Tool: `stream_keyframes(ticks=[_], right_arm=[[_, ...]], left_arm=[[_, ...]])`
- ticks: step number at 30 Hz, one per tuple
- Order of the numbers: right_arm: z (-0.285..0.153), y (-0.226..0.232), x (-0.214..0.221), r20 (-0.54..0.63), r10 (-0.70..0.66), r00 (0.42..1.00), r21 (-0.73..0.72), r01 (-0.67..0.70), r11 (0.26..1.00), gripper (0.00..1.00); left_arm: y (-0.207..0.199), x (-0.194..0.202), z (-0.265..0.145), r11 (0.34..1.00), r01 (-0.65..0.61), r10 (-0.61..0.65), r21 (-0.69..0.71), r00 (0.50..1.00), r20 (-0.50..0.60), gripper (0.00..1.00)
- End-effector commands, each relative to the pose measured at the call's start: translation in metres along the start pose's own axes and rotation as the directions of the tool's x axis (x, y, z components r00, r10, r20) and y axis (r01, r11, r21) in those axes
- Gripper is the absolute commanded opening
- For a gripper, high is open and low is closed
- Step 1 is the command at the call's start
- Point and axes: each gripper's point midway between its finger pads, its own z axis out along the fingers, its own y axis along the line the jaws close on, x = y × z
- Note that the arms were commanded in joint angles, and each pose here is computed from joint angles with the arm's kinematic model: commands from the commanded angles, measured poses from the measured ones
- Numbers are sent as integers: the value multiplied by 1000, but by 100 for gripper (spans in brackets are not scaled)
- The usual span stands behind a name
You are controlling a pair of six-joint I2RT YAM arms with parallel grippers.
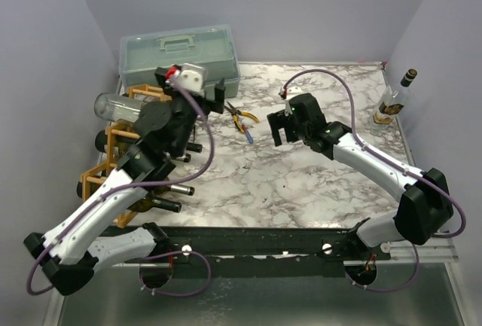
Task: Put the wine bottle on the wine rack
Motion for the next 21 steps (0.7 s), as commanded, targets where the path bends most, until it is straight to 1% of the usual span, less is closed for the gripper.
stream_keyframes(ticks=[1, 2, 4, 8, 10, 14, 17, 21], right_arm=[[-30, -55, -27, 123, 100, 987, 175, -121, 977, 100], [-33, -66, -29, 141, 123, 982, 206, -151, 967, 100], [-37, -102, -25, 164, 203, 965, 297, -244, 923, 100], [-44, -171, -8, 211, 398, 893, 402, -451, 797, 100], [-48, -195, -4, 253, 449, 857, 433, -515, 740, 100], [-67, -229, -16, 363, 471, 804, 497, -595, 631, 100], [-88, -252, -36, 461, 429, 777, 544, -630, 555, 100], [-113, -283, -57, 560, 368, 743, 593, -669, 449, 100]], left_arm=[[-21, 23, 33, 999, -41, 42, 21, 999, -27, 99], [-25, 33, 36, 1000, -8, 8, 20, 999, -47, 99], [-37, 56, 38, 998, 33, -29, 45, 996, -87, 99], [-57, 97, 37, 991, 53, -33, 125, 986, -161, 97], [-61, 109, 35, 988, 36, -9, 148, 984, -179, 97], [-64, 126, 34, 986, 14, 19, 163, 980, -199, 97], [-72, 133, 35, 982, 21, 19, 187, 978, -210, 97], [-85, 139, 34, 970, 42, 13, 239, 975, -223, 96]])
